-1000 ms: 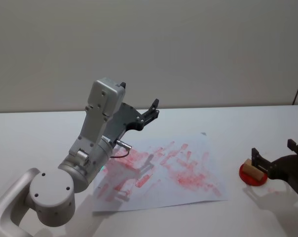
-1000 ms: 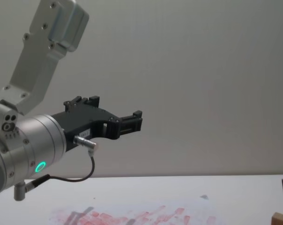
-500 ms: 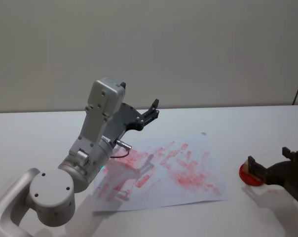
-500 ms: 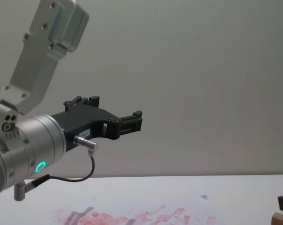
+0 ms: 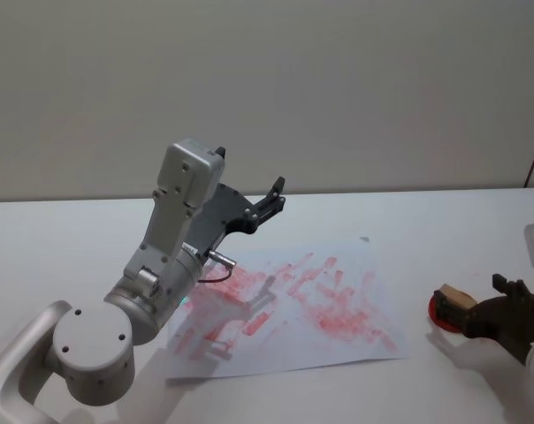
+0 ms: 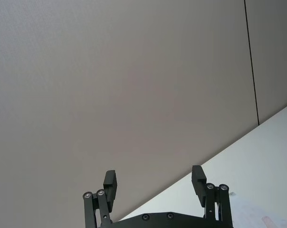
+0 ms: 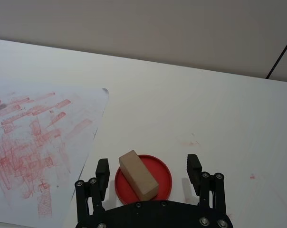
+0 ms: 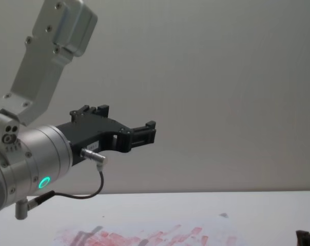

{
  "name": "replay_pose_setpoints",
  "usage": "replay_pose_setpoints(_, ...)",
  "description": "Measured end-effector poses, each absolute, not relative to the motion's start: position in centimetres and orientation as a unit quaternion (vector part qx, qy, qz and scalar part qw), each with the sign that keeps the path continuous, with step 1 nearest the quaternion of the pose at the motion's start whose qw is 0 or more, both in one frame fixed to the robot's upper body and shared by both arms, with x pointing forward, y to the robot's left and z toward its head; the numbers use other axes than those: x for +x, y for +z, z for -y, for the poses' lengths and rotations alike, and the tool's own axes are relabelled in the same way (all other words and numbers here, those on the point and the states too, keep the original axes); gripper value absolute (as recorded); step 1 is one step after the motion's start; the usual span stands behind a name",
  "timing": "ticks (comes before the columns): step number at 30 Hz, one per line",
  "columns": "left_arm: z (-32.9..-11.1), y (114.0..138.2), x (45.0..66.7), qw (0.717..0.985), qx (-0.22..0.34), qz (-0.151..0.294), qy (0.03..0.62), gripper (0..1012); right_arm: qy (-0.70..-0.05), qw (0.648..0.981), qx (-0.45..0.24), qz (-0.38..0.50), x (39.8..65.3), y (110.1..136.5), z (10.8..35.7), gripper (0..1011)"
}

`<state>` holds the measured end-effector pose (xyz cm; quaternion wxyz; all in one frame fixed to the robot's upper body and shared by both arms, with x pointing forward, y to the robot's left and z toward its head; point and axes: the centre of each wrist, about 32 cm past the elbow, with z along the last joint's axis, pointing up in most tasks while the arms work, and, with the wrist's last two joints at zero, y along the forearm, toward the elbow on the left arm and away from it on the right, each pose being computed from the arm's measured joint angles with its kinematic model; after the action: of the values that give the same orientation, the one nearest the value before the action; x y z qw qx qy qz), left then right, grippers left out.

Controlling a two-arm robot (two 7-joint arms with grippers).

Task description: Use the one hand to pick up the stamp and affix it onto the A4 paper.

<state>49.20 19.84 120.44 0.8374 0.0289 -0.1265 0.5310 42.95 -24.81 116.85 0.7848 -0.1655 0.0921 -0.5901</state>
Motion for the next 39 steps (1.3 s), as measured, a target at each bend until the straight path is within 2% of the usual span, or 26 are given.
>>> replay_pose_setpoints(22, -19.8, 120.4, 49.2, 0.837, 0.029, 0.126, 0.531, 1001, -0.573, 0.792, -0.182, -0.107, 44.5, 116.4, 24.2, 1001)
replay_pose_setpoints(25, -19.8, 120.4, 49.2, 0.837, 0.029, 0.126, 0.531, 1001, -0.573, 0.792, -0.184, -0.108, 44.5, 116.4, 24.2, 976)
replay_pose_setpoints(28, -19.8, 120.4, 49.2, 0.837, 0.029, 0.126, 0.531, 1001, -0.571, 0.792, -0.184, -0.109, 44.7, 116.4, 24.1, 892)
replay_pose_setpoints(29, -19.8, 120.4, 49.2, 0.837, 0.029, 0.126, 0.531, 1001, -0.571, 0.792, -0.185, -0.110, 44.7, 116.4, 24.1, 892)
replay_pose_setpoints(31, -19.8, 120.4, 49.2, 0.837, 0.029, 0.126, 0.531, 1001, -0.571, 0.792, -0.185, -0.110, 44.7, 116.3, 24.1, 809)
replay_pose_setpoints(33, -19.8, 120.4, 49.2, 0.837, 0.029, 0.126, 0.531, 1001, -0.571, 0.792, -0.186, -0.111, 44.7, 116.4, 24.1, 781)
replay_pose_setpoints(34, -19.8, 120.4, 49.2, 0.837, 0.029, 0.126, 0.531, 1001, -0.571, 0.792, -0.186, -0.111, 44.8, 116.4, 24.1, 717)
replay_pose_setpoints(36, -19.8, 120.4, 49.2, 0.837, 0.029, 0.126, 0.531, 1001, -0.570, 0.792, -0.186, -0.111, 44.8, 116.4, 24.1, 681)
replay_pose_setpoints(37, -19.8, 120.4, 49.2, 0.837, 0.029, 0.126, 0.531, 1001, -0.570, 0.792, -0.186, -0.111, 44.8, 116.4, 24.1, 620)
replay_pose_setpoints(39, -19.8, 120.4, 49.2, 0.837, 0.029, 0.126, 0.531, 1001, -0.570, 0.792, -0.186, -0.111, 44.8, 116.4, 24.0, 589)
